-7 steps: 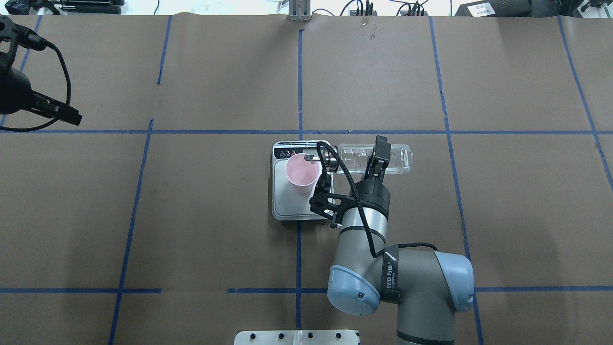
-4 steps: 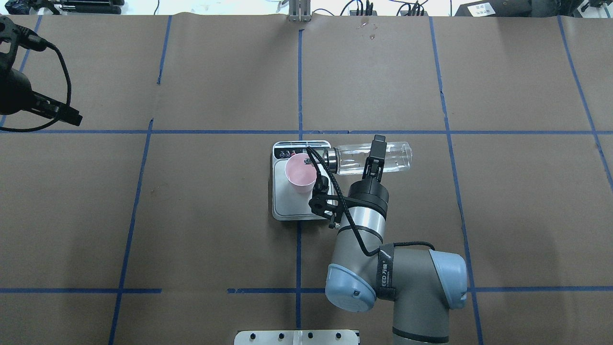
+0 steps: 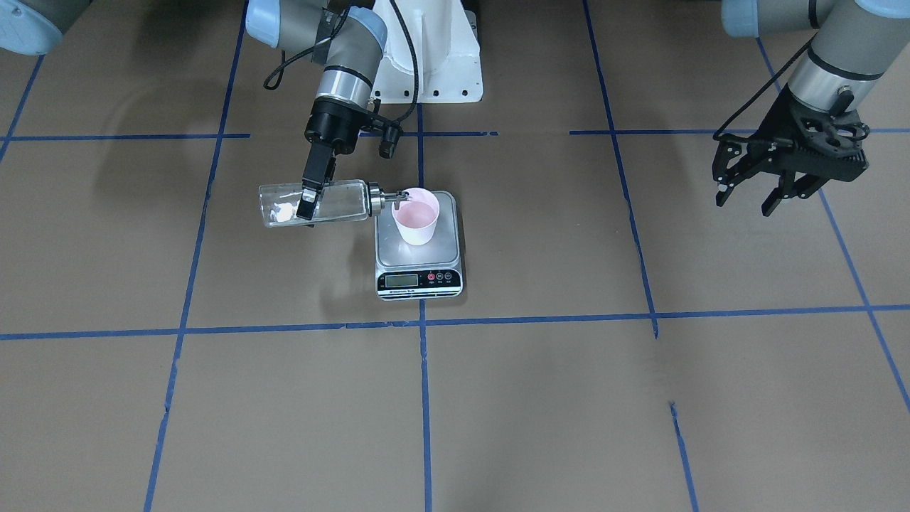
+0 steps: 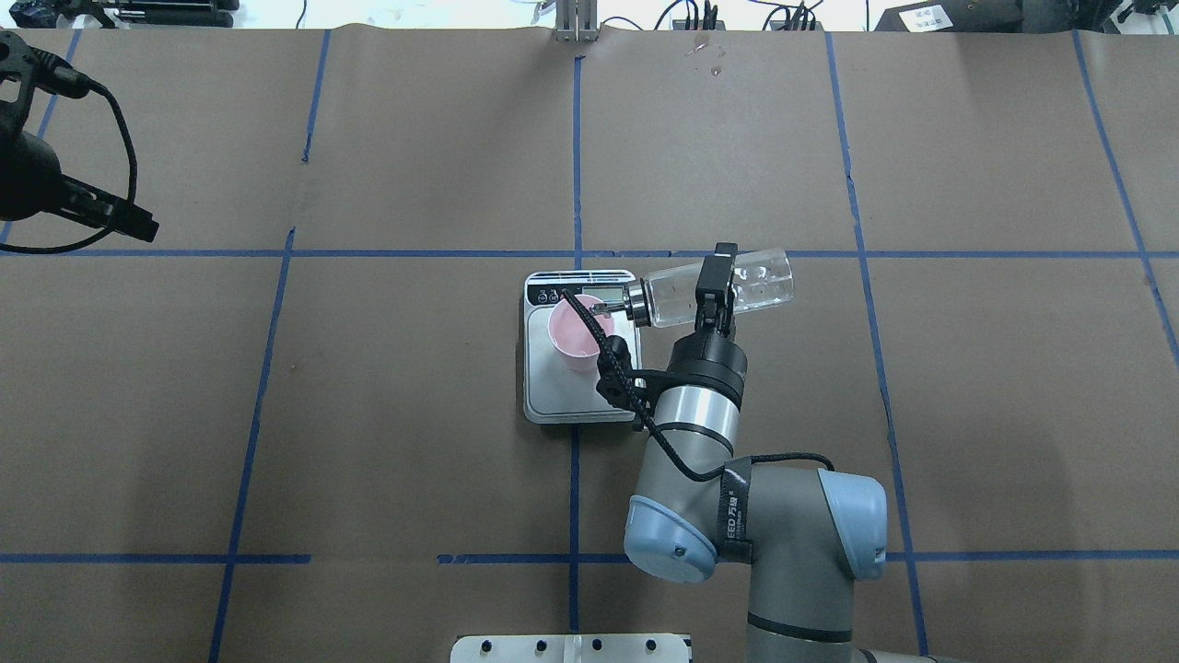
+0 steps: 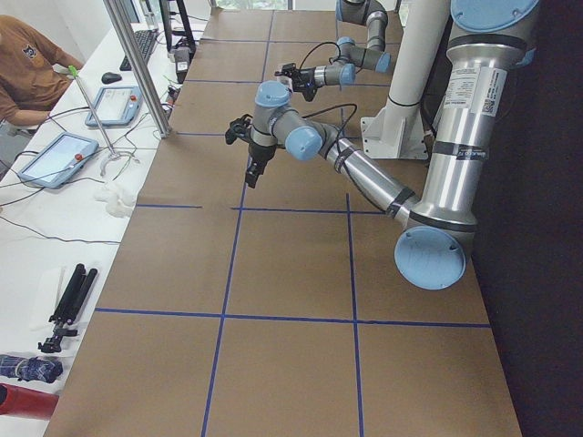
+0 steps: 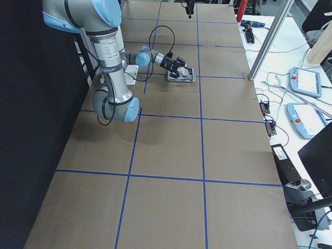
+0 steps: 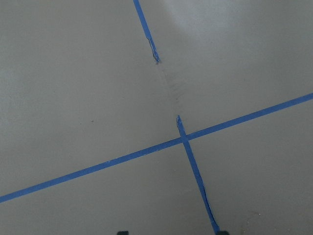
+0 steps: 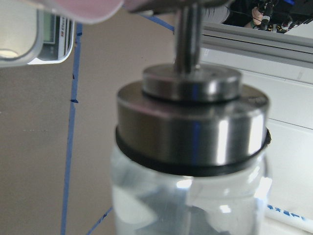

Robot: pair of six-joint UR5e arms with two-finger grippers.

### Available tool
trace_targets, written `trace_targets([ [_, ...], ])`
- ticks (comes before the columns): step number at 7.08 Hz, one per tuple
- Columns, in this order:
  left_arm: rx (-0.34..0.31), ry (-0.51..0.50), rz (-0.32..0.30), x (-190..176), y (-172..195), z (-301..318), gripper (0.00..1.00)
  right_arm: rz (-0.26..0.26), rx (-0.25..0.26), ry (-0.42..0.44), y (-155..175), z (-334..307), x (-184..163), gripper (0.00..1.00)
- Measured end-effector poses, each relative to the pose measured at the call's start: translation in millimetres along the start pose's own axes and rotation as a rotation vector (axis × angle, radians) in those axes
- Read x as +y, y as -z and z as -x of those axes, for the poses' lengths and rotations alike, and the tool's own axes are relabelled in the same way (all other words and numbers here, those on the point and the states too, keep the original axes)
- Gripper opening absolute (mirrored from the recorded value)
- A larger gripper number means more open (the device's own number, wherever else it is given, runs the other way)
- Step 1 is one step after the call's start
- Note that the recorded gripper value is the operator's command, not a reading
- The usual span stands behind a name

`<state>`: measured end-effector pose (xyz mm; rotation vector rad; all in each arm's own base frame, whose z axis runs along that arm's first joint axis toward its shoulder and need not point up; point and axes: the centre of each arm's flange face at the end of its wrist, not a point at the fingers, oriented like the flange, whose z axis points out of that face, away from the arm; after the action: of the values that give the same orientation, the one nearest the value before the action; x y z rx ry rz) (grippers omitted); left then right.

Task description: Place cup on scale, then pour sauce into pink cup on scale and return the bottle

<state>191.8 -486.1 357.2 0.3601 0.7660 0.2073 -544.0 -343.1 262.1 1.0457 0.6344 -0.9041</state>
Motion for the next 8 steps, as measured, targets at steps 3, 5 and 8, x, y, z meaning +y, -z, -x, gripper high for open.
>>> trace_targets([
  [3,-0.001,0.002,0.001,0,-1,1,0.68,0.004,0.026,0.119,-3,-8,-1,0.00],
  [5,-0.001,0.003,0.002,0,-1,1,0.68,0.009,0.047,0.179,-5,-16,1,0.00],
  [8,-0.002,0.004,0.005,2,-1,2,0.68,0.016,0.077,0.274,-6,-31,4,0.00],
])
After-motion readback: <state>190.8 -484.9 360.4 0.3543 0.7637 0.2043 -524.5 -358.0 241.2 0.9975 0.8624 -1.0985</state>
